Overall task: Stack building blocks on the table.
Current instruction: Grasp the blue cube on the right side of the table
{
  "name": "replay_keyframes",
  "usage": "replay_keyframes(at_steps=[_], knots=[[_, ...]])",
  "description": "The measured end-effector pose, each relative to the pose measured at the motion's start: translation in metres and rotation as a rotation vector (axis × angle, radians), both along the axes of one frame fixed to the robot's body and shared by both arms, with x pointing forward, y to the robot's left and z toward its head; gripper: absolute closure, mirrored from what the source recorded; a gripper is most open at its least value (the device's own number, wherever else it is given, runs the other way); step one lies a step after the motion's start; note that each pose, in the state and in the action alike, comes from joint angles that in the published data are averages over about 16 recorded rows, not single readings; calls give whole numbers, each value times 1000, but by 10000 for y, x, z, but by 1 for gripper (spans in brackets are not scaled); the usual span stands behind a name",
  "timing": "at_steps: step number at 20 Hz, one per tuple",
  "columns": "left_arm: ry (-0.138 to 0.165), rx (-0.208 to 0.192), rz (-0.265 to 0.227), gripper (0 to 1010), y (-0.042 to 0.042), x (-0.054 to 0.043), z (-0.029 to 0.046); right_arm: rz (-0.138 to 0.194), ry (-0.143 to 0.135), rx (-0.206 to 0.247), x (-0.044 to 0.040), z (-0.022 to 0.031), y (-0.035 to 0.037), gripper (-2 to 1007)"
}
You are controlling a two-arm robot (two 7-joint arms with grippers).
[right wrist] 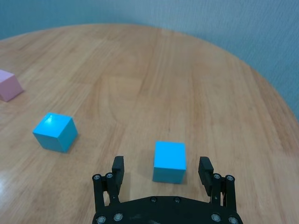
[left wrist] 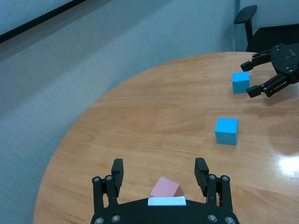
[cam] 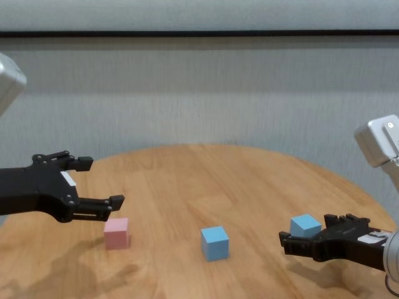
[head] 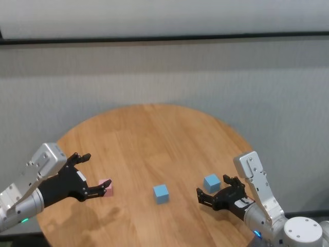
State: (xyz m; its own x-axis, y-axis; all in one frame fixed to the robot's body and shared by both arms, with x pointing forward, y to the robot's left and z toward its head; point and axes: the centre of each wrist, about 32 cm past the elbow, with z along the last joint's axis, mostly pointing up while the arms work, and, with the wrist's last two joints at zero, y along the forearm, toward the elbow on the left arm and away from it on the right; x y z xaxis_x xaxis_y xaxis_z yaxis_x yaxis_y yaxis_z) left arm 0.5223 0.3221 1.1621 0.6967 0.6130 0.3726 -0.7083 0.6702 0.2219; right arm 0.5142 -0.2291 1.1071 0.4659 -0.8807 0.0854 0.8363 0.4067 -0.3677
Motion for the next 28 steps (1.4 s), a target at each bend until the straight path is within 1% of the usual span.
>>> replay_keyframes(at_steps=[12,16,22,28], knots=[[0,0,0,11,0,0,0,-13,9,3,10,4,-16,3],[0,0,0,10,0,0,0,-18,12,8,12,4,-24,29],[0,0,0,11,0,0,0,-21,16,17,14,4,-32,123],[0,0,0,11,0,0,0,-25,19,23,11,6,-38,284]])
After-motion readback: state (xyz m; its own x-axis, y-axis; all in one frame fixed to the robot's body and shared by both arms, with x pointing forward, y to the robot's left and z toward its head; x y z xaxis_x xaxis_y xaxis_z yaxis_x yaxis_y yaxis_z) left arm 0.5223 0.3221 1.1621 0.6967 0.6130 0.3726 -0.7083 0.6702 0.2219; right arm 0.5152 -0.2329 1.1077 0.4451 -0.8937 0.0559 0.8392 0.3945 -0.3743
